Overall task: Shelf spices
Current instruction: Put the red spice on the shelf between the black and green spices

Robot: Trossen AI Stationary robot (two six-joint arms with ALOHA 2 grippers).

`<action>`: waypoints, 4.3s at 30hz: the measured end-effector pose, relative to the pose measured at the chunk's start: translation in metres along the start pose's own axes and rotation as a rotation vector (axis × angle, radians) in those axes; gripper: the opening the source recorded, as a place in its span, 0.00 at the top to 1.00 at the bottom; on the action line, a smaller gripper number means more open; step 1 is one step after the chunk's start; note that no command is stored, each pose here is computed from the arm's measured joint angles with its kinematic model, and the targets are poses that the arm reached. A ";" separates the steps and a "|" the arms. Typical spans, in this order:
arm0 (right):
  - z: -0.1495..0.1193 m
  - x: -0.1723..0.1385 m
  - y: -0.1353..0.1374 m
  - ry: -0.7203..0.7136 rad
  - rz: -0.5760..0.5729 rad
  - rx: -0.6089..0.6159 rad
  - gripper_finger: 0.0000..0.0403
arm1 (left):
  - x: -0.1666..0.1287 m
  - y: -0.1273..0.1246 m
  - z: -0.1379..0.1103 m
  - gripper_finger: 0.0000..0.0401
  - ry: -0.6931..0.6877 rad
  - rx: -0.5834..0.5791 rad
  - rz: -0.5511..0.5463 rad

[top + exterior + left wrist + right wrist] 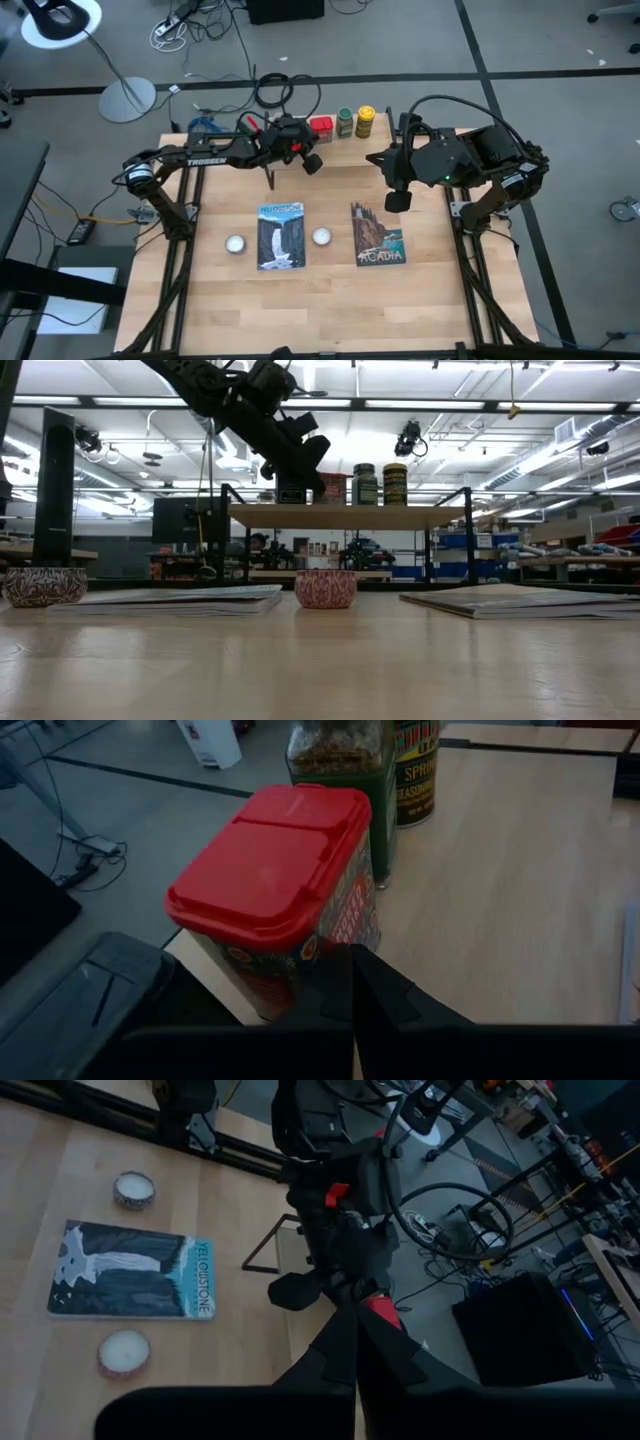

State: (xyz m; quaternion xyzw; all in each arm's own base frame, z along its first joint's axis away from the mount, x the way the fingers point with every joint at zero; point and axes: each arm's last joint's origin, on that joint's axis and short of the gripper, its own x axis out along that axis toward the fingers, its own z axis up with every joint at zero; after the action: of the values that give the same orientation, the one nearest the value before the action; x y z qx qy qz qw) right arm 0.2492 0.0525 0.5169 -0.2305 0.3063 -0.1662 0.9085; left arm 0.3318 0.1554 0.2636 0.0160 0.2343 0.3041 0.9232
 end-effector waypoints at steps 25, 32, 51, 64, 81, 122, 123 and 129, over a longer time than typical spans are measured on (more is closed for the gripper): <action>0.000 0.000 0.000 -0.001 0.000 0.001 1.00 | -0.002 -0.008 0.002 1.00 -0.024 0.025 -0.086; 0.000 0.000 0.000 -0.001 0.000 0.002 1.00 | -0.004 -0.014 -0.013 1.00 0.135 0.097 0.016; 0.000 0.001 0.001 0.005 0.001 -0.003 1.00 | -0.015 0.007 -0.008 1.00 0.160 0.094 0.103; 0.000 0.001 0.001 0.006 0.001 0.005 1.00 | -0.011 0.016 -0.017 1.00 0.182 0.100 0.117; 0.000 0.002 0.001 0.006 0.001 0.006 1.00 | -0.009 0.020 -0.015 1.00 0.146 0.088 0.090; -0.136 0.254 -0.044 0.072 0.122 0.185 1.00 | -0.155 0.046 0.015 1.00 0.008 0.090 0.172; -0.140 0.257 -0.043 0.072 0.119 0.188 1.00 | -0.154 0.045 0.013 1.00 0.010 0.091 0.172; -0.154 0.269 -0.033 0.042 0.089 0.191 1.00 | -0.151 0.045 0.010 1.00 -0.009 0.083 0.174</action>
State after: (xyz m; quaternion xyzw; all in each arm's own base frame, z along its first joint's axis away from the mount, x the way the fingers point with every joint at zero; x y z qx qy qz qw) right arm 0.3497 -0.1435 0.2964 -0.1254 0.3181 -0.1588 0.9262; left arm 0.2054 0.1071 0.3442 0.0758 0.2402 0.3731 0.8929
